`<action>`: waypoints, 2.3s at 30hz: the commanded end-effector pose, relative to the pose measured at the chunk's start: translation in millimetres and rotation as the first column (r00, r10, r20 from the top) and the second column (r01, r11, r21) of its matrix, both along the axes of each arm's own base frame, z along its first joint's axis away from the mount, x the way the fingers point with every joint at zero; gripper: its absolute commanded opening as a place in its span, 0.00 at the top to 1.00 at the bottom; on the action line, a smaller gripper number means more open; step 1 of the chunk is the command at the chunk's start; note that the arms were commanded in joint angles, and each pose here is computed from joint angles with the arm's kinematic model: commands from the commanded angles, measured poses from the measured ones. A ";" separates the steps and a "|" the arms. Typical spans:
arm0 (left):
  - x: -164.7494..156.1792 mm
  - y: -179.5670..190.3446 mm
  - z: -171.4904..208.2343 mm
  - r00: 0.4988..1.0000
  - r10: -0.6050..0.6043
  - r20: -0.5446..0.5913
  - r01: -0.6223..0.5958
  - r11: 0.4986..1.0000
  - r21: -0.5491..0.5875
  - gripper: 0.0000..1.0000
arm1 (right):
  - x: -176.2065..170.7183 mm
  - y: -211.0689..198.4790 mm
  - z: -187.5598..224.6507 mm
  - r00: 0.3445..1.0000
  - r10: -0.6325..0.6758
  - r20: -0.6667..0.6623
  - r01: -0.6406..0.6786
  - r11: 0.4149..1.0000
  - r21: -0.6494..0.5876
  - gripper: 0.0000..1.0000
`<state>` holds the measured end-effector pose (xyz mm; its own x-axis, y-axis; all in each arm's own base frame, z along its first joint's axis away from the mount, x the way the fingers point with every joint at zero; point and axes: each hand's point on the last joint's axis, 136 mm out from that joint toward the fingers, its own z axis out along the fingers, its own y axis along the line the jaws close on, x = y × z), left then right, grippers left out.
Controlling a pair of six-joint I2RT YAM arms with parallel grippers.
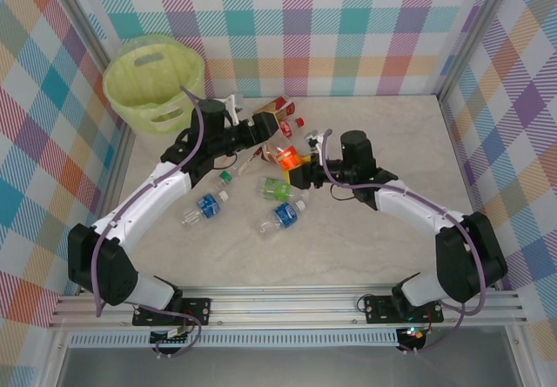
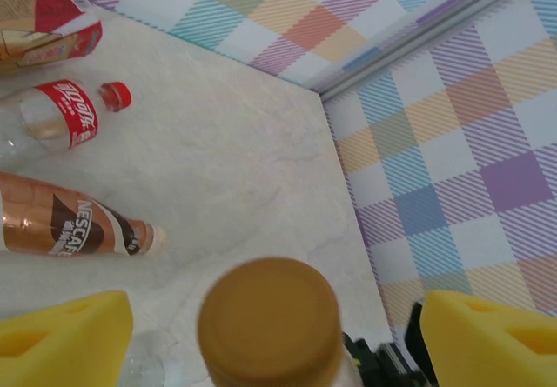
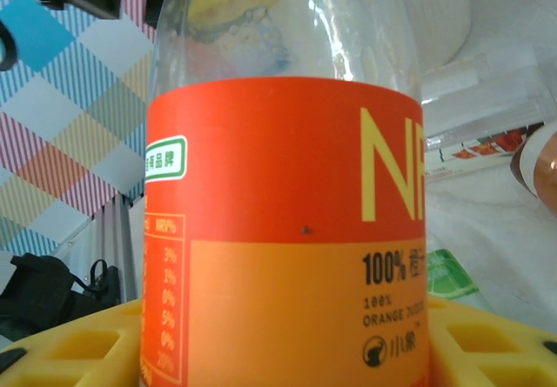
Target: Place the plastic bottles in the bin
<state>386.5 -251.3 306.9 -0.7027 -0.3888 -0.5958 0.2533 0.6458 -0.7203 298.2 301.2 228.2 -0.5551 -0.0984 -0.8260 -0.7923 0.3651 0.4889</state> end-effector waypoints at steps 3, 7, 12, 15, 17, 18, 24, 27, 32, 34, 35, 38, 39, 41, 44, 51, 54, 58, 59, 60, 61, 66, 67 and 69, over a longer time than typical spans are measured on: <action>-3.0 -19.1 8.2 0.997 -0.066 0.028 0.067 0.997 -0.026 0.19 | -14.3 6.8 29.1 0.996 0.056 0.068 -0.060 0.996 0.064 0.55; -6.6 -28.3 5.3 0.995 -0.102 0.021 0.103 0.995 -0.018 0.27 | -16.7 9.4 34.7 0.994 0.072 0.077 -0.078 0.994 0.072 0.55; -6.4 -29.8 2.1 0.994 -0.105 0.019 0.105 0.994 -0.020 0.51 | -20.1 9.8 31.9 0.993 0.091 0.072 -0.095 0.994 0.057 0.52; -7.0 -33.7 2.6 0.992 -0.126 0.022 0.127 0.991 -0.032 0.64 | -22.1 8.8 29.6 0.993 0.099 0.071 -0.102 0.994 0.043 0.48; -6.9 -35.3 -0.5 0.991 -0.133 0.011 0.133 0.991 -0.029 0.71 | -21.7 8.3 29.1 0.993 0.096 0.071 -0.099 0.995 0.031 0.42; -5.8 -34.9 -3.0 0.992 -0.129 0.002 0.129 0.991 -0.024 0.74 | -20.6 7.4 28.5 0.994 0.087 0.066 -0.089 0.996 0.023 0.37; -0.2 -19.6 -15.2 0.998 -0.039 -0.048 0.041 0.998 0.049 1.00 | -19.4 -1.6 34.4 0.993 0.042 0.108 -0.040 0.999 -0.022 0.12; -0.1 -14.5 -13.4 0.999 -0.023 -0.042 0.026 0.997 0.073 1.00 | -15.7 -11.9 39.5 0.987 -0.021 0.162 0.029 0.998 -0.049 0.00; -1.6 -9.9 -10.7 1.000 -0.015 -0.020 0.017 0.995 0.096 1.00 | 1.5 -37.5 48.4 0.941 -0.202 0.272 0.229 0.971 -0.071 0.00; -1.3 -7.8 -10.7 1.000 -0.008 -0.017 0.009 0.995 0.102 1.00 | 9.3 -47.4 49.7 0.917 -0.269 0.295 0.302 0.951 -0.071 0.00; -0.7 -6.7 -9.2 1.000 -0.003 -0.010 0.004 0.995 0.103 1.00 | 12.5 -51.9 50.9 0.904 -0.301 0.305 0.336 0.939 -0.070 0.00; -1.4 -4.7 -7.3 1.000 0.001 0.003 -0.002 0.994 0.109 1.00 | 24.7 -66.5 51.5 0.858 -0.411 0.307 0.446 0.893 -0.052 0.00; -1.6 -4.0 -6.8 1.000 0.002 0.007 -0.002 0.994 0.112 1.00 | 26.7 -69.3 51.8 0.848 -0.430 0.309 0.465 0.884 -0.047 0.00; -2.0 -1.6 -1.9 1.000 0.005 0.025 -0.008 0.993 0.118 1.00 | 30.6 -73.6 52.0 0.830 -0.465 0.307 0.499 0.866 -0.035 0.00; -2.8 3.9 2.5 0.999 0.016 0.043 -0.022 0.990 0.138 1.00 | 36.3 -79.3 51.3 0.806 -0.517 0.288 0.543 0.840 -0.010 0.00; -7.9 34.8 21.1 0.988 0.105 0.117 -0.130 0.963 0.234 1.00 | 42.7 -96.4 59.4 0.724 -0.620 0.302 0.629 0.773 0.078 0.00; -9.8 49.2 35.9 0.974 0.145 0.173 -0.187 0.947 0.261 1.00 | 46.0 -103.0 56.3 0.701 -0.647 0.300 0.662 0.747 0.061 0.00; -10.5 73.9 64.4 0.938 0.181 0.294 -0.283 0.891 0.355 1.00 | 42.1 -95.9 54.4 0.737 -0.611 0.288 0.628 0.777 0.042 0.00; -9.9 82.5 74.8 0.924 0.192 0.330 -0.318 0.866 0.386 1.00 | 42.2 -95.1 53.5 0.741 -0.610 0.280 0.626 0.779 0.039 0.00; -9.2 90.0 84.7 0.910 0.200 0.362 -0.349 0.842 0.412 1.00 | 42.7 -95.1 53.5 0.741 -0.612 0.278 0.628 0.777 0.039 0.00; -8.8 95.8 94.2 0.897 0.206 0.391 -0.375 0.824 0.425 1.00 | 43.2 -95.1 54.2 0.739 -0.615 0.273 0.630 0.775 0.042 0.00; -3.7 127.5 150.9 0.800 0.291 0.525 -0.539 0.732 0.416 1.00 | 44.2 -95.6 61.8 0.733 -0.624 0.271 0.634 0.771 0.062 0.00; -2.8 133.0 161.8 0.780 0.305 0.547 -0.568 0.712 0.413 1.00 | 43.8 -95.4 63.6 0.732 -0.624 0.271 0.633 0.771 0.067 0.00; 2.4 143.9 180.1 0.736 0.331 0.591 -0.628 0.661 0.411 1.00 | 42.8 -95.9 65.9 0.731 -0.625 0.274 0.632 0.771 0.074 0.00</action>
